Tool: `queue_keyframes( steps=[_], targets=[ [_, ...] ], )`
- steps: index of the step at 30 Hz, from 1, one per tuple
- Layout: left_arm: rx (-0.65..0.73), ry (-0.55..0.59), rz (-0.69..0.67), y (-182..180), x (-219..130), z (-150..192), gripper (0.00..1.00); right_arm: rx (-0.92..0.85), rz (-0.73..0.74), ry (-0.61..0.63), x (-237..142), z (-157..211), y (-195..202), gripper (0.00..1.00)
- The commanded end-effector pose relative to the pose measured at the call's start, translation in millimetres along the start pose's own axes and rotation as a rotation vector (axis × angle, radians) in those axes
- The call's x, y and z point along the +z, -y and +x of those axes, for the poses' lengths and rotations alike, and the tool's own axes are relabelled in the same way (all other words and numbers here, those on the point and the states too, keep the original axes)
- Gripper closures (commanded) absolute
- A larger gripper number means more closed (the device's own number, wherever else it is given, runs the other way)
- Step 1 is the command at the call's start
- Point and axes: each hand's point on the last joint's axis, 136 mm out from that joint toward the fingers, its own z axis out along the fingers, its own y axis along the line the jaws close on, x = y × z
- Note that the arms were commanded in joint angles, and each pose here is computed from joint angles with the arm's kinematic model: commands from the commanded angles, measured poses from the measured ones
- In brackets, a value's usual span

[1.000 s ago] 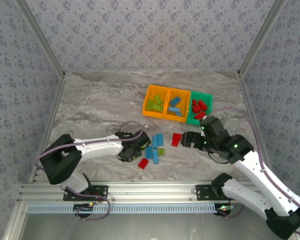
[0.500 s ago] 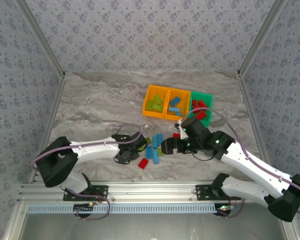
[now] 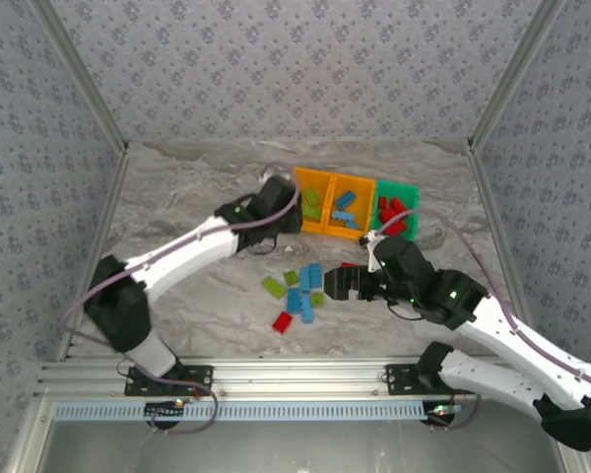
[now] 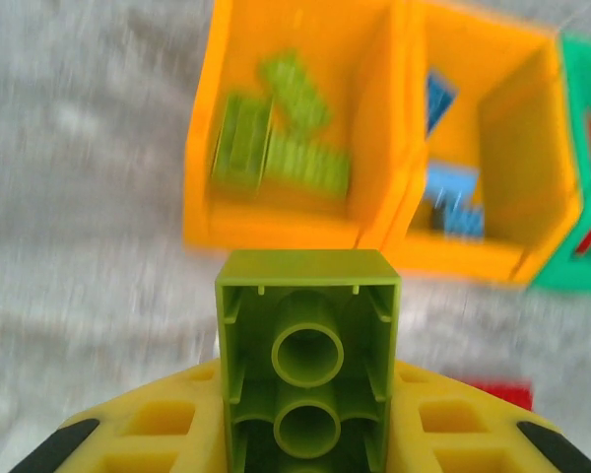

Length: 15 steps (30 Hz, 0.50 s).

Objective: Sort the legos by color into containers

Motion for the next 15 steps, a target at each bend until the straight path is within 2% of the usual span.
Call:
queue_keyframes(
  steps=[1,4,8,9,11,15],
  targets=[
    [0.114,-0.033,-0.013,-2,42,-21,0.73,0.082,0.109,0.006,-10,7,25,0.0],
    [0.095,-0.04,0.035,12,79,-39,0.72,0.117,0.109,0.028,-16,11,29,0.0],
    [0.13,-0.051,0.008,21,116,-54,0.65,0.146,0.091,0.062,-26,13,32,0.01],
    [0.123,-0.049,0.01,24,121,-60,0.6,0.148,0.093,0.066,-28,14,34,0.01],
    [0.124,-0.045,0.022,28,124,-64,0.57,0.154,0.11,0.072,-34,15,38,0.01],
    [0.113,-0.003,0.047,32,106,-75,0.51,0.158,0.137,0.074,-34,17,45,0.0]
  ],
)
